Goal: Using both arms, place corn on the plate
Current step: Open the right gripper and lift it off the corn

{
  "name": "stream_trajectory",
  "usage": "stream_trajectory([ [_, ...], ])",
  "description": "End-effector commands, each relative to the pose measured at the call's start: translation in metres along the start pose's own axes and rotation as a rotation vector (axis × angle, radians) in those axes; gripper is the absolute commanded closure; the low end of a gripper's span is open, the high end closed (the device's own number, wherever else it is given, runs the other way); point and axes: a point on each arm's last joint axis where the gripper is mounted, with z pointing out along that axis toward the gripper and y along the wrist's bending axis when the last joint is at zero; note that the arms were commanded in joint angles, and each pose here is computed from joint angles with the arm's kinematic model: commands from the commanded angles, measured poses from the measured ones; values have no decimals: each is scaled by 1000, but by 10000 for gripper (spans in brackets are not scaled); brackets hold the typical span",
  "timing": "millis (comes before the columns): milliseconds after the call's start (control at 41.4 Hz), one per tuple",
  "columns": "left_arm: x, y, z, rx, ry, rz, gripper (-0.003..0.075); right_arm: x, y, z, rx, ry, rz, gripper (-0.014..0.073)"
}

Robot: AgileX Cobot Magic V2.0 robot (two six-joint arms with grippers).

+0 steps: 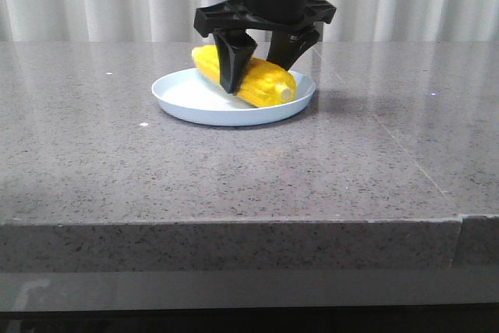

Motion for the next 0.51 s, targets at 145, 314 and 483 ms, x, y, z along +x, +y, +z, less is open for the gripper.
stream_trajectory([
  [145, -12, -2, -7, 15, -101, -11, 290, -20, 3, -96, 9, -248, -20, 13],
  [314, -12, -2, -7, 15, -101, -11, 290, -13, 6, -146, 10, -313, -30, 13],
  [483, -12, -2, -7, 15, -101, -11, 290, 0, 7, -178, 17, -348, -37, 13],
])
